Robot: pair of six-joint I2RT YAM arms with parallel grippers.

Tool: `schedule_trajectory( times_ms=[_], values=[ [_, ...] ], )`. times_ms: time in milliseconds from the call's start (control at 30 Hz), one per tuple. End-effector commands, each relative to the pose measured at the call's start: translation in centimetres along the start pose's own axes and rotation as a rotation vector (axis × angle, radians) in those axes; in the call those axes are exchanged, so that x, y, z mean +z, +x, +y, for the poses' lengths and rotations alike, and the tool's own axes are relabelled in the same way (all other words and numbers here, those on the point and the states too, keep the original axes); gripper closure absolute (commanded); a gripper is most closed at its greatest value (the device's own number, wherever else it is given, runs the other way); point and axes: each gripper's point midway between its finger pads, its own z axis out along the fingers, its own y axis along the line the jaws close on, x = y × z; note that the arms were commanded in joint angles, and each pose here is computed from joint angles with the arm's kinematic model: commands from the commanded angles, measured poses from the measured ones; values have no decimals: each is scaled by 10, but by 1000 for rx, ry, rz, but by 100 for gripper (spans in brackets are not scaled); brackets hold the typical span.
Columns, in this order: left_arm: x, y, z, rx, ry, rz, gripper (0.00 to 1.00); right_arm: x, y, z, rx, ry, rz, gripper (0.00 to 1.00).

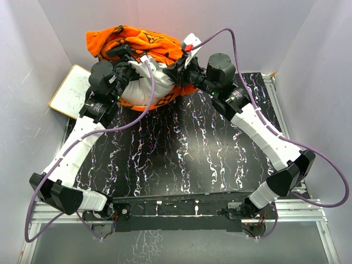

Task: Remove the pillowcase from the pillow
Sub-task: Remove the pillow from the pillowcase.

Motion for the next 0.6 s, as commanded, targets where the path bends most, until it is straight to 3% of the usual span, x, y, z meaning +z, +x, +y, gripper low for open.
schedule_trajectory(
  times_ms=[0, 233, 367, 567],
  values=[
    [-7, 33, 80, 8, -318, 141, 31, -37, -53, 10, -5, -26, -132, 92],
    [4, 59, 98, -148, -389, 189, 31, -49, -34, 8, 24, -36, -109, 92],
    [0, 54, 109, -226, -421, 147, 32, -52, -22, 9, 42, -45, -96, 92],
    [-13, 14, 75, -282, -155, -28, 33, -52, -24, 5, 30, -43, -111, 92]
  ],
)
